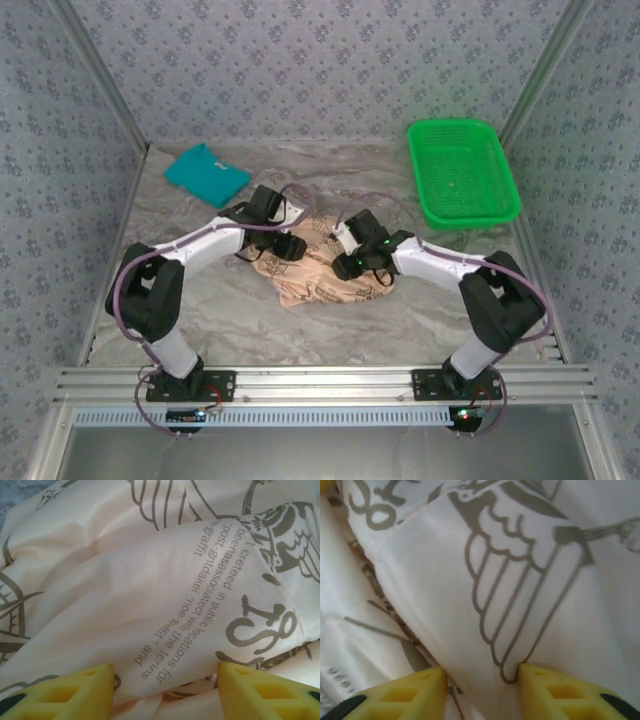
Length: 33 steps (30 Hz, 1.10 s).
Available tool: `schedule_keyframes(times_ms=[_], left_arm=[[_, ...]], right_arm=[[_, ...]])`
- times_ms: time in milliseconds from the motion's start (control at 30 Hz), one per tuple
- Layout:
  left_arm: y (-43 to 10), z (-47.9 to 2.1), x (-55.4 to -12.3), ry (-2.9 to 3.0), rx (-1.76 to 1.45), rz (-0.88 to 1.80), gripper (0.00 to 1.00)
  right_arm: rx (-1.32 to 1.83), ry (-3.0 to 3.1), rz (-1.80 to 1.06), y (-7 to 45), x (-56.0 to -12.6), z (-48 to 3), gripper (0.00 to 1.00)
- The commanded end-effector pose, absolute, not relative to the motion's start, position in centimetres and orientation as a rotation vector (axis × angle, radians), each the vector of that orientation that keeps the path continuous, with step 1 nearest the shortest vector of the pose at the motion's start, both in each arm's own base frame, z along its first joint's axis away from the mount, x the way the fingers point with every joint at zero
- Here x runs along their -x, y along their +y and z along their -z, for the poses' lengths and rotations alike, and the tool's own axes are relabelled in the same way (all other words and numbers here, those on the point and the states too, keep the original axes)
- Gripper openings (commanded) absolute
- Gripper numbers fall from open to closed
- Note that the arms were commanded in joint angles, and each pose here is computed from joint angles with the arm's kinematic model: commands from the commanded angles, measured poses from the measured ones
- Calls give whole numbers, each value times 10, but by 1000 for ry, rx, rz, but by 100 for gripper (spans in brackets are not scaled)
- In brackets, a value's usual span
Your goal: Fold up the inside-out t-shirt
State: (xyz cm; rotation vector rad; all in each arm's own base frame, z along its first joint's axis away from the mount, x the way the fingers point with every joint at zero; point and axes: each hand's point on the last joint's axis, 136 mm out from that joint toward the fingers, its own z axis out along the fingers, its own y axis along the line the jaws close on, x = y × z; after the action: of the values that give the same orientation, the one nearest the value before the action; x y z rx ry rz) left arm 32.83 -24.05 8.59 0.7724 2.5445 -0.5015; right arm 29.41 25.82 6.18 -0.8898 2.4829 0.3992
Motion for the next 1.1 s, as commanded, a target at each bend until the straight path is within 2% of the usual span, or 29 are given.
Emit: schedule_keyframes(times_ms=[0, 33, 167, 300, 433, 533, 667, 733, 867, 933, 1000, 1067], left_arm=[[-248, -106, -334, 2386, -871, 504, 58], [-251, -114, -333, 2337, -896, 517, 58], [-250, -148, -326, 2162, -939, 522, 58], [-254, -176, -319, 2044, -981, 553, 58], [-268, -192, -308, 1917, -1020, 641, 61], [-272, -181, -317, 1933, -1016, 620, 64], [-287, -154, -326, 1982, -1062, 643, 64], [-296, -140, -328, 1993, -1091, 661, 64], [-296, -104, -357, 2083, -1026, 558, 63], [-295, -90, -368, 2141, -1008, 512, 63], [-296, -85, -373, 2184, -980, 510, 62], [-295, -88, -375, 2193, -947, 512, 62]], right_arm=[[847, 2404, -433, 271, -313, -86, 5], [816, 2384, -520, 277, -311, -104, 0], [835, 2250, -828, 289, -280, -184, 0], [926, 2121, -1015, 287, -247, -238, 0], [789, 2103, -1096, 270, -258, -261, 0], [629, 2158, -1126, 250, -284, -253, 0], [605, 2166, -1191, 248, -295, -252, 0], [563, 2234, -1105, 239, -304, -236, 0], [274, 2540, -663, 178, -342, -156, 0], [109, 2655, -440, 146, -350, -116, 11], [35, 2718, -313, 132, -350, -92, 30], [49, 2728, -237, 136, -345, -90, 35]])
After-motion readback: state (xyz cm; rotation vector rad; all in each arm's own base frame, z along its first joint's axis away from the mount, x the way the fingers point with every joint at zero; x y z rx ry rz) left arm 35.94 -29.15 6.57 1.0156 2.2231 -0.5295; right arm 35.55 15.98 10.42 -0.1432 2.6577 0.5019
